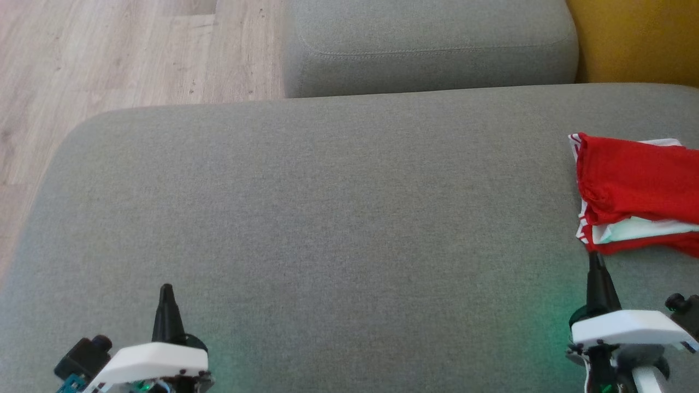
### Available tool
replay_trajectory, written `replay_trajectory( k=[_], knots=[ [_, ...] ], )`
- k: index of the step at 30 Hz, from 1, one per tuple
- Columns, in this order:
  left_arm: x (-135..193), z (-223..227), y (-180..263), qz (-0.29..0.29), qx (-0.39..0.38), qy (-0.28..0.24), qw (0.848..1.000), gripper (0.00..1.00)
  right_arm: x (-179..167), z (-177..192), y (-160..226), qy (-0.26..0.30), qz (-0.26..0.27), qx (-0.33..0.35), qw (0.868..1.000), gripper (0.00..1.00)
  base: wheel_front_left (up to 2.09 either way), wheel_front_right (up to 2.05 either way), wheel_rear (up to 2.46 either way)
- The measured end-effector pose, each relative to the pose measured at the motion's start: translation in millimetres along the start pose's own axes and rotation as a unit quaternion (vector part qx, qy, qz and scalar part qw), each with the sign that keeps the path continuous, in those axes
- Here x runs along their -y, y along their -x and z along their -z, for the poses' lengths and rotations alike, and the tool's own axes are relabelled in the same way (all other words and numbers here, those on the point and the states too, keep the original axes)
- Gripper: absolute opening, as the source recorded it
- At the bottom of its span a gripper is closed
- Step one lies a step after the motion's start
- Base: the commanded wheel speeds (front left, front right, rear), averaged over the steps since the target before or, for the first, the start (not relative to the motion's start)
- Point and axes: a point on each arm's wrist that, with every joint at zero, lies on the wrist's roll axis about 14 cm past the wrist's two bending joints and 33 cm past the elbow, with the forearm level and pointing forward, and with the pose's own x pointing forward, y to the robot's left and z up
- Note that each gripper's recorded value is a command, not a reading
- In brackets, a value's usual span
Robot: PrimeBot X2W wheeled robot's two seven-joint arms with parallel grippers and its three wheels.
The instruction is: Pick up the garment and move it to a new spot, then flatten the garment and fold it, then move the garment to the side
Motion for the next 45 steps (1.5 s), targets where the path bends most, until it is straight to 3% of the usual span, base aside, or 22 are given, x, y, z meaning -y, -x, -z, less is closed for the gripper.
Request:
replay_trajectory(
  k=[25,45],
  knots=[
    [7,-11,-6,0.015,0.001,0.117,0.993,0.00,1,-9,-1,-0.139,0.004,0.004,0.990,0.00,0.00,0.00,0.00],
    [5,-21,-8,0.021,0.002,0.217,0.976,0.00,-7,-20,-6,-0.258,-0.014,0.010,0.966,0.00,0.00,0.00,0.00]
  ],
)
